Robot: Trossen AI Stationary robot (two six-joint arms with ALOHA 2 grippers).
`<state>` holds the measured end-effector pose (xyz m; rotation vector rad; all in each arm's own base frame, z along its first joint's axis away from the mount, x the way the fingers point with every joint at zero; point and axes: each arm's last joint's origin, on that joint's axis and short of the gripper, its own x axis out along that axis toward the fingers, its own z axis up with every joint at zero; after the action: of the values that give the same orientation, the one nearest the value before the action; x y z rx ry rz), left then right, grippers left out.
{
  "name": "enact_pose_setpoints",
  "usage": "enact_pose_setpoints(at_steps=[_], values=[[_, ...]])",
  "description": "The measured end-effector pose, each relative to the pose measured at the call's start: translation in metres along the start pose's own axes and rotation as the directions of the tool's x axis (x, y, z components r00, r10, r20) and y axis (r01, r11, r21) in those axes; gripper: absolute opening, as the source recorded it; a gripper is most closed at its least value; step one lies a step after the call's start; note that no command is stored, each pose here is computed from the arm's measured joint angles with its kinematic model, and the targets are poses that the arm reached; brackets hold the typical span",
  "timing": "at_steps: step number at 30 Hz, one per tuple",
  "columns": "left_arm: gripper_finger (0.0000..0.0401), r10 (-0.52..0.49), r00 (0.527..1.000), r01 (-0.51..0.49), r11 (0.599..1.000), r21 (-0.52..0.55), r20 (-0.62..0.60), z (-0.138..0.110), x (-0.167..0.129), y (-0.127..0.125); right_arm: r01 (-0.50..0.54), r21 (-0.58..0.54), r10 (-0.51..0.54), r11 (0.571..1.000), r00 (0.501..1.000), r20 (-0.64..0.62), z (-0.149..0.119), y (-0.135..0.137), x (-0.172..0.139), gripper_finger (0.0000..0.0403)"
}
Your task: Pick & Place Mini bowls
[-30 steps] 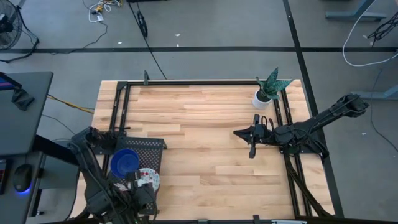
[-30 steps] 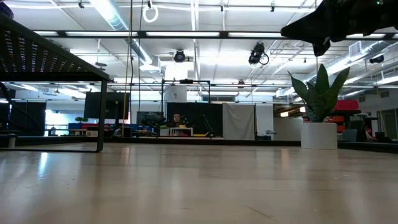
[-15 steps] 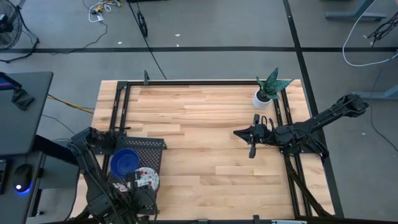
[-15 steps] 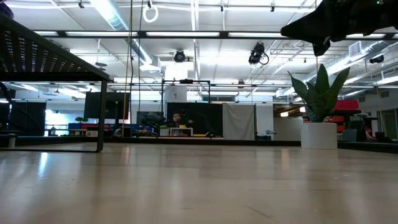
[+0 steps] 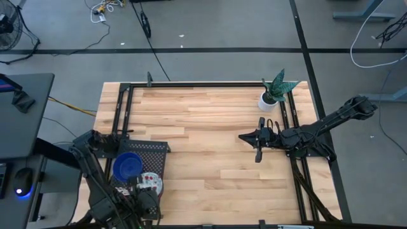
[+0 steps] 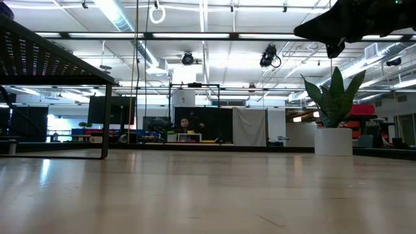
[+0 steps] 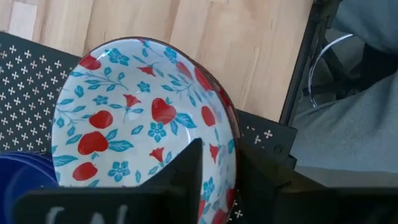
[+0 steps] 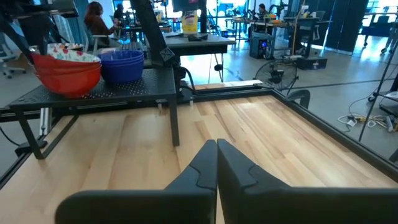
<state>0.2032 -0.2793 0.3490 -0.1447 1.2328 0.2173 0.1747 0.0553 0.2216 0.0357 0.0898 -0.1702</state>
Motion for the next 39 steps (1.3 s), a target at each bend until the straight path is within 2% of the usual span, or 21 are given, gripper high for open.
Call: enact_pose_setpoints(at_steps=[11, 16, 24, 26, 28, 31, 34, 36, 39], values=[[0.0235, -0.039, 0.994, 0.032, 0.997, -0.074, -0.101, 0.005, 0.002, 0.002, 0.0, 0.0, 0.0, 1.0, 1.0, 0.0, 0.0, 0.0, 0.0, 0.0004], [0.0254, -0.06, 0.986, 0.05, 0.996, -0.069, -0.155, 0.013, 0.005, 0.006, 0.0, -0.002, 0.0, 1.0, 1.0, 0.0, 0.0, 0.0, 0.0, 0.0004], [0.0223, -0.148, 0.977, 0.128, 0.982, -0.136, -0.151, 0.018, -0.021, 0.028, 0.0, -0.015, 0.0, 1.0, 1.0, -0.001, 0.0, 0.0, 0.0, 0.0004], [0.0213, -0.16, 0.98, 0.144, 0.979, -0.142, -0.114, 0.019, -0.03, 0.036, 0.001, -0.016, -0.001, 1.0, 1.0, -0.002, 0.0, 0.0, 0.0, 0.0004], [0.0201, -0.142, 0.99, 0.138, 0.981, -0.133, -0.021, 0.02, -0.038, 0.044, 0.001, -0.018, -0.001, 1.0, 1.0, -0.006, -0.001, 0.0, 0.0, 0.0004], [0.0179, -0.037, 0.971, 0.051, 0.997, -0.056, 0.235, 0.021, -0.048, 0.051, 0.002, -0.023, -0.003, 1.0, 1.0, -0.027, -0.003, 0.0, 0.0, 0.0004], [0.0145, 0.097, 0.888, -0.108, 0.994, -0.001, 0.45, 0.029, -0.049, 0.055, 0.005, -0.02, -0.006, 1.0, 0.999, -0.051, -0.006, -0.001, 0.0, 0.0004], [0.0117, 0.149, 0.857, -0.182, 0.983, 0.019, 0.494, 0.041, -0.047, 0.062, 0.006, -0.018, -0.007, 1.0, 0.998, -0.064, -0.007, -0.001, 0.0, 0.0004], [0.0079, 0.178, 0.847, -0.234, 0.971, 0.052, 0.501, 0.07, -0.032, 0.073, 0.007, -0.01, -0.007, 1.0, 0.998, -0.064, -0.007, -0.001, 0.0, 0.0004]])
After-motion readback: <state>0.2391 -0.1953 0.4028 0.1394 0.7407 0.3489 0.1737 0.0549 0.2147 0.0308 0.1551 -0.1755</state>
